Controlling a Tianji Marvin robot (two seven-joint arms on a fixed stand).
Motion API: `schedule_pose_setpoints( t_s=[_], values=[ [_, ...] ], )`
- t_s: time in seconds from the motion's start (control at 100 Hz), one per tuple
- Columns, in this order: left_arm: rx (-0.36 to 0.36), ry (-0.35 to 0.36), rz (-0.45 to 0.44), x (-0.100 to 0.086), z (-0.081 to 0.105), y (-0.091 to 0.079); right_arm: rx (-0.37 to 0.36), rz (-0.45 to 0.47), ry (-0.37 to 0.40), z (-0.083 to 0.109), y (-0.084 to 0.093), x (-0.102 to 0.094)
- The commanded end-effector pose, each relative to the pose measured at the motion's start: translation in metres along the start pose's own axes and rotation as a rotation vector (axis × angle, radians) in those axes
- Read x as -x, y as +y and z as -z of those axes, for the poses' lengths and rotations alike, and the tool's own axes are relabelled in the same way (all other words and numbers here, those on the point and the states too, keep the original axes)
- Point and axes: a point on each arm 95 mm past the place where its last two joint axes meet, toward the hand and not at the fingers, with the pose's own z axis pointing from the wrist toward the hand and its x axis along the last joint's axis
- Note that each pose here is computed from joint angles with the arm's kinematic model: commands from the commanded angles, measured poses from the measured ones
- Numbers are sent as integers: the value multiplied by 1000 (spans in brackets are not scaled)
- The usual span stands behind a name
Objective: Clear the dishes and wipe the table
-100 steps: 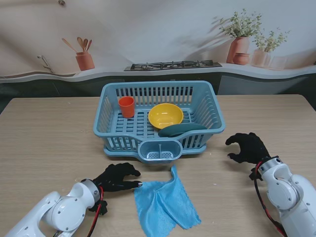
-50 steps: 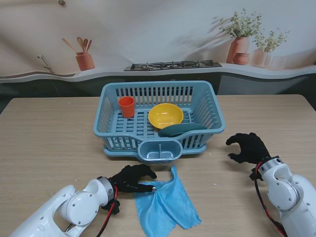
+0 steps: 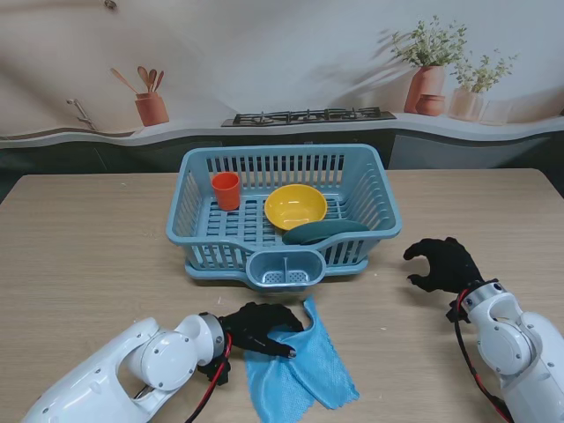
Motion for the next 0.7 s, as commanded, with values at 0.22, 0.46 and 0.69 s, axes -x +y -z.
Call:
schedule_pose_setpoints(
  t_s=[0.22,0.46,0.69],
  values=[
    [125,-56,-73,7,-14,16,-11,2,0,2,-2,0],
    [104,-81,-224,13,-21,17,-1,2,2,1,-1,0],
    [44,-184,-355,28,-14,16,0,0,1,1,-1,1]
  ],
)
